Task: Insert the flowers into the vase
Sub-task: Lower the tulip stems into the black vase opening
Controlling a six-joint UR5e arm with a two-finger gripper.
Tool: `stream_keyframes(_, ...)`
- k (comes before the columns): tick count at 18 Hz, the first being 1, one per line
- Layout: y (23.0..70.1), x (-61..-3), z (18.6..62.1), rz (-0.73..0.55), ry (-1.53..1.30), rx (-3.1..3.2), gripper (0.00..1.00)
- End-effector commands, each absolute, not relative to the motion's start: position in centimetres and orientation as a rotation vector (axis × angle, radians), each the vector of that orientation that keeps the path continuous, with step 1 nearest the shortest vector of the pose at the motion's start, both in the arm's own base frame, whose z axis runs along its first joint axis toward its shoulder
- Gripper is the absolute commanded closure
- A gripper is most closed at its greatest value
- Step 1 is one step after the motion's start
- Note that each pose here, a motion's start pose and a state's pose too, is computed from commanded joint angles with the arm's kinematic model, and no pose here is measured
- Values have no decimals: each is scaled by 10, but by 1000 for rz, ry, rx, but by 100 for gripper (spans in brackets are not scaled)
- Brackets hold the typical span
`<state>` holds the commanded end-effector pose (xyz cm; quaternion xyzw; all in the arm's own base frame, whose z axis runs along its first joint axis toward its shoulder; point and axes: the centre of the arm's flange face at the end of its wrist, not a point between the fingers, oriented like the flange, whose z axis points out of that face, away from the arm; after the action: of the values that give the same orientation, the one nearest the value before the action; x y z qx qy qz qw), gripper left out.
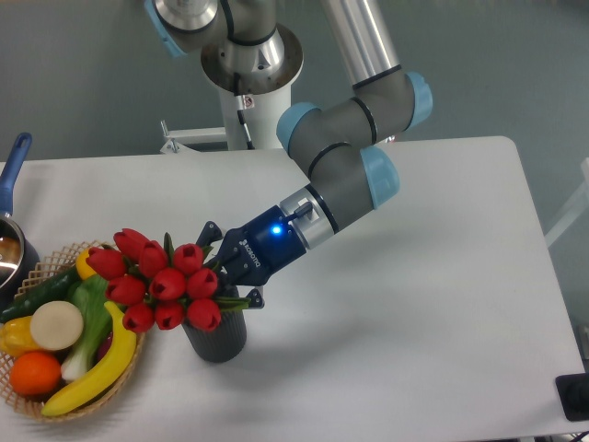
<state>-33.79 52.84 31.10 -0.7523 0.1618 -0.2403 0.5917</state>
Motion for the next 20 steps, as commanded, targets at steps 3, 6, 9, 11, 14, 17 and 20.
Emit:
stream_keyframes(3,526,-344,304,-562,361,-1754,73)
stream_keyframes(6,523,-344,293,-553,371,-1751,73)
stream_keyframes(9,522,-343,290,-554,372,-1751,72)
stream_keyframes(11,517,-343,284,-556,361,-1754,72)
stream_keyframes(14,511,-341,277,-544,372,-1751,71)
stream_keyframes(17,509,-339,272,-539,379,-1749,70)
stream_keyframes(20,508,-339,270,-542,377,-1749,68)
